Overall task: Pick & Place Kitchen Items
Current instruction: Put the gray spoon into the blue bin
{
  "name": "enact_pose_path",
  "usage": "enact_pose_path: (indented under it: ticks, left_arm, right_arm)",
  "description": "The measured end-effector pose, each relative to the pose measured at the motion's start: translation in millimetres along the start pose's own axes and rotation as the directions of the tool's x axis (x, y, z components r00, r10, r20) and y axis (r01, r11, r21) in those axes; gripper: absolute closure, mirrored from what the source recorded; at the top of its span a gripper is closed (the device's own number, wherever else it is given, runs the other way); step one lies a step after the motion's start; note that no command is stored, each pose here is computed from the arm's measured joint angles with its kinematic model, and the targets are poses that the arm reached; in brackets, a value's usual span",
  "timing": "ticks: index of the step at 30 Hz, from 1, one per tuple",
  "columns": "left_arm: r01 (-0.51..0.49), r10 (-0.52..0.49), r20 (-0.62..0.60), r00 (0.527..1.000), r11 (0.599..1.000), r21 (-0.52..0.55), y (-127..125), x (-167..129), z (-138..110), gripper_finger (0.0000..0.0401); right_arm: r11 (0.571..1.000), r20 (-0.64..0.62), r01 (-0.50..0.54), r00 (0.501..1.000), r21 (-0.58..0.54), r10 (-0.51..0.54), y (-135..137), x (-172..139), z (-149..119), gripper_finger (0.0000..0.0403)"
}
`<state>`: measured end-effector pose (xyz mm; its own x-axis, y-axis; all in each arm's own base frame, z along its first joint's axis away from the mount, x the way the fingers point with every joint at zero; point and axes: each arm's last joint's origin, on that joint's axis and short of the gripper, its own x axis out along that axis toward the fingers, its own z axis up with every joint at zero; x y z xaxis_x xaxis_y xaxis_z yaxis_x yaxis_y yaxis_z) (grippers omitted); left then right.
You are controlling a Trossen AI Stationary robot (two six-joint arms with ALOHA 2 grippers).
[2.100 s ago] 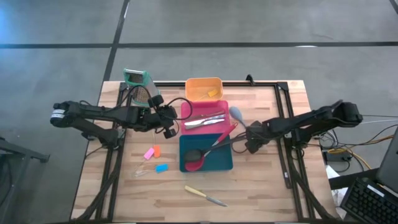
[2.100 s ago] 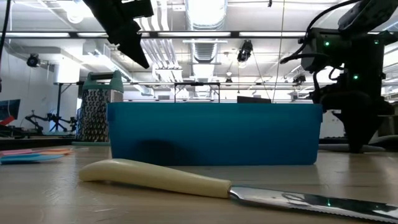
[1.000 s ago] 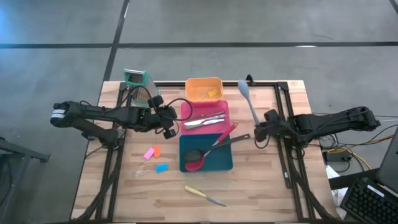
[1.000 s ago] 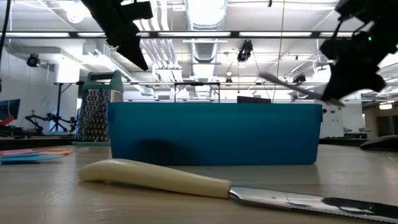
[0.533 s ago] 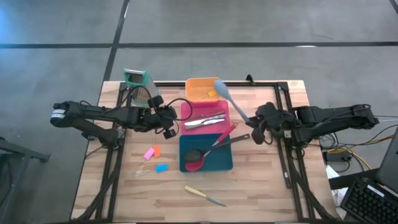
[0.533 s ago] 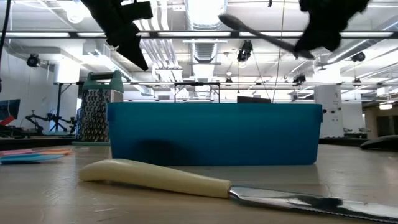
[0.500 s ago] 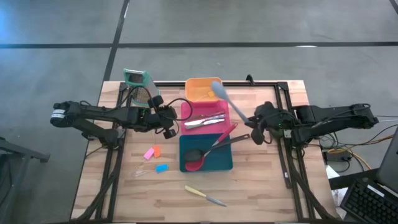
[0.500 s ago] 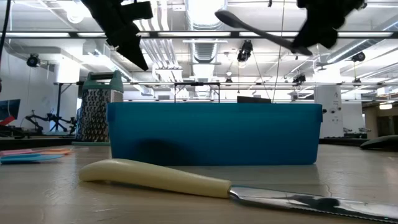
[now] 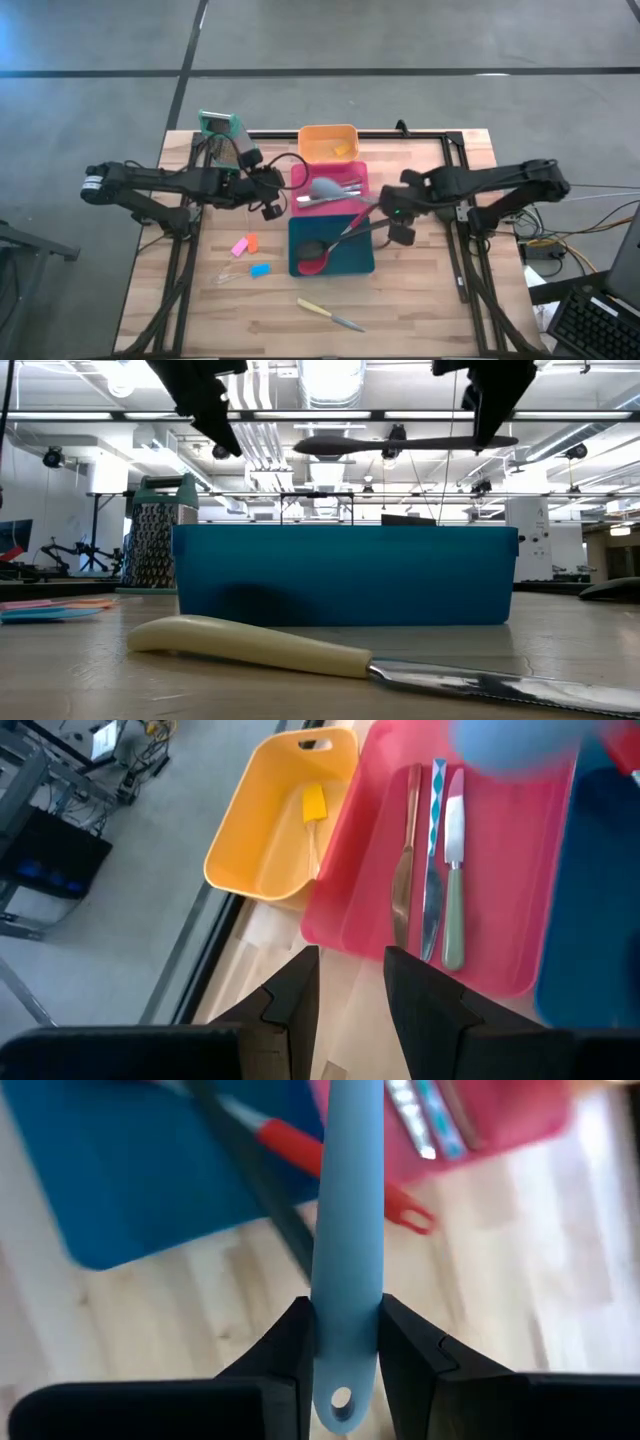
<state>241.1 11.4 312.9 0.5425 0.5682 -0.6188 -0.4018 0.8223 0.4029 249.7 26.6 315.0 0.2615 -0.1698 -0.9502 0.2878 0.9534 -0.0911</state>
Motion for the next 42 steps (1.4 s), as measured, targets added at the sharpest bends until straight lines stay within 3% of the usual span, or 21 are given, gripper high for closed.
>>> enact_pose_path:
  ticks: [13, 24, 31, 42]
  left_arm:
    - [0.003, -0.002, 0.030, 1.000, 1.000, -0.021, 5.3, -8.1, 9.9, 0.0282]
    - [0.005, -0.003, 0.053, 0.999, 0.999, -0.036, 8.6, -13.3, 16.3, 0.0282]
    - [0.005, -0.003, 0.054, 0.999, 0.999, -0.037, 8.7, -13.4, 16.4, 0.0282]
    - [0.005, -0.003, 0.056, 0.998, 0.999, -0.039, 8.7, -13.4, 16.6, 0.0282]
  right_arm:
    - [0.954, -0.160, -0.051, 0.987, -0.295, 0.004, 61.7, 19.7, 8.8, 0.0332]
    - [0.875, -0.319, -0.058, 0.941, -0.480, -0.112, 78.0, 54.7, 16.5, 0.0332]
    - [0.847, -0.324, -0.077, 0.939, -0.525, -0.116, 82.8, 62.0, 25.4, 0.0332]
    - [0.857, -0.315, -0.080, 0.944, -0.510, -0.100, 69.2, 73.9, 40.2, 0.0332]
